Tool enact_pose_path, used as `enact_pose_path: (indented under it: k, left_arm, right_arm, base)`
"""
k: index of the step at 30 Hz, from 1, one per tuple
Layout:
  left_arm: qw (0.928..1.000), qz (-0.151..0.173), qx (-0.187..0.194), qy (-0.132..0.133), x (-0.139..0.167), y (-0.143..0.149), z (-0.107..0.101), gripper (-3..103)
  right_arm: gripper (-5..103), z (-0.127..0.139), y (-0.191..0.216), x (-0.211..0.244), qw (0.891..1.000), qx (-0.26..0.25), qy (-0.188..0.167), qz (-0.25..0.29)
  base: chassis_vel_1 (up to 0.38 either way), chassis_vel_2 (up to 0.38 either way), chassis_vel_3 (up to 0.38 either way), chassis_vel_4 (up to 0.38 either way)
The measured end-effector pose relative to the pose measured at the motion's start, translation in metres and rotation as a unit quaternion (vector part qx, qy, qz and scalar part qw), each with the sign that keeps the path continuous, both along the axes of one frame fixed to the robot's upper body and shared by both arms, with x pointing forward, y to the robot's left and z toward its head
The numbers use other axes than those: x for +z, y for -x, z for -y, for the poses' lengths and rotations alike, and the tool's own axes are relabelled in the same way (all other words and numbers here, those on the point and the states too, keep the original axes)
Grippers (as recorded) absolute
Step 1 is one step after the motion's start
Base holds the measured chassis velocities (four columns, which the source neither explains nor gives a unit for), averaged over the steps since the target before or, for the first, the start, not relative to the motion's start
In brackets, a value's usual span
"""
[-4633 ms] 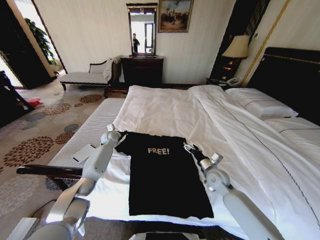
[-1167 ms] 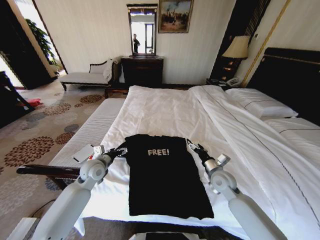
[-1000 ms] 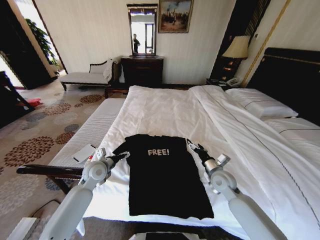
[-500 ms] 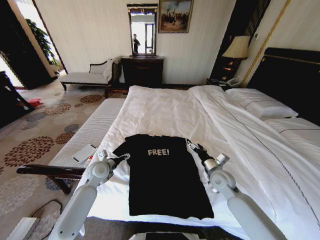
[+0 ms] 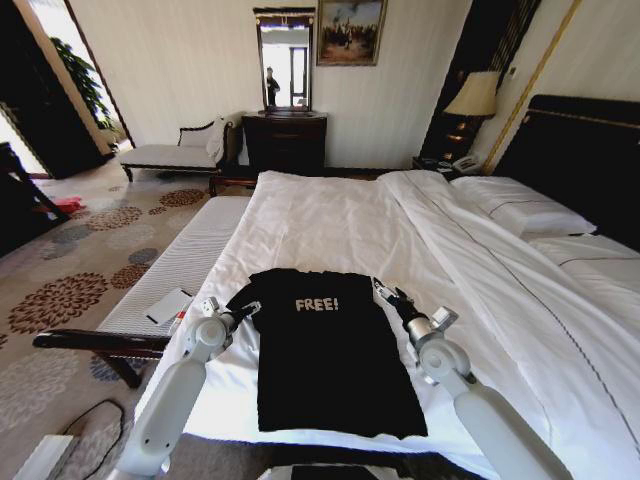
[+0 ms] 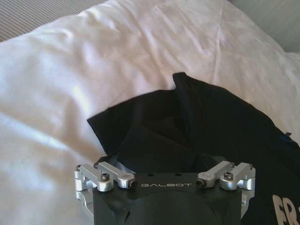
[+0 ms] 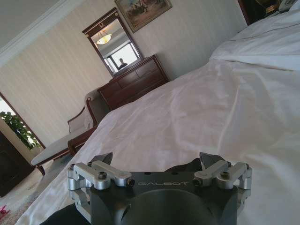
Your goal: Fold the clothes on the bed.
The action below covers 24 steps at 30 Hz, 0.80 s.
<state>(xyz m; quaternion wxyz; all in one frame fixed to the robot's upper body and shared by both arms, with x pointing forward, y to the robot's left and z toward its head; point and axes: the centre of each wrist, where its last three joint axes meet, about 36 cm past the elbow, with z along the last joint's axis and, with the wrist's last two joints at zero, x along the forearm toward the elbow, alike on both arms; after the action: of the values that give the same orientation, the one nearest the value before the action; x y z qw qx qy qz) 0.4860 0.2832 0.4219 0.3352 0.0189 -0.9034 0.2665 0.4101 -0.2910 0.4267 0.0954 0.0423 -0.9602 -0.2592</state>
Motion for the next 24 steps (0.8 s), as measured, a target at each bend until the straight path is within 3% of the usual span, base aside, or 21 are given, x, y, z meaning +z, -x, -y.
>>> enact_pose_path:
  k: [13, 20, 22, 24]
  left_arm:
    - [0.9990, 0.037, 0.021, 0.017, 0.004, -0.016, -0.014, 100]
    - [0.9983, 0.053, 0.022, 0.002, 0.003, -0.016, -0.016, 103]
    - [0.9983, 0.054, 0.022, -0.002, 0.002, -0.015, -0.017, 100]
    - [0.9982, 0.054, 0.023, -0.008, 0.000, -0.013, -0.019, 90]
  right_arm:
    - [100, -0.002, 0.001, -0.001, 1.000, -0.001, 0.003, -0.003]
    - [100, 0.002, 0.003, -0.001, 1.000, -0.005, 0.006, -0.004]
    - [100, 0.002, 0.003, -0.001, 1.000, -0.005, 0.006, -0.004]
    - [100, 0.001, 0.003, 0.000, 1.000, -0.005, 0.005, -0.003]
  base:
    - [0.000, 0.000, 0.000, 0.000]
    - [0.000, 0.000, 0.000, 0.000]
    - [0.000, 0.000, 0.000, 0.000]
    - [0.000, 0.000, 0.000, 0.000]
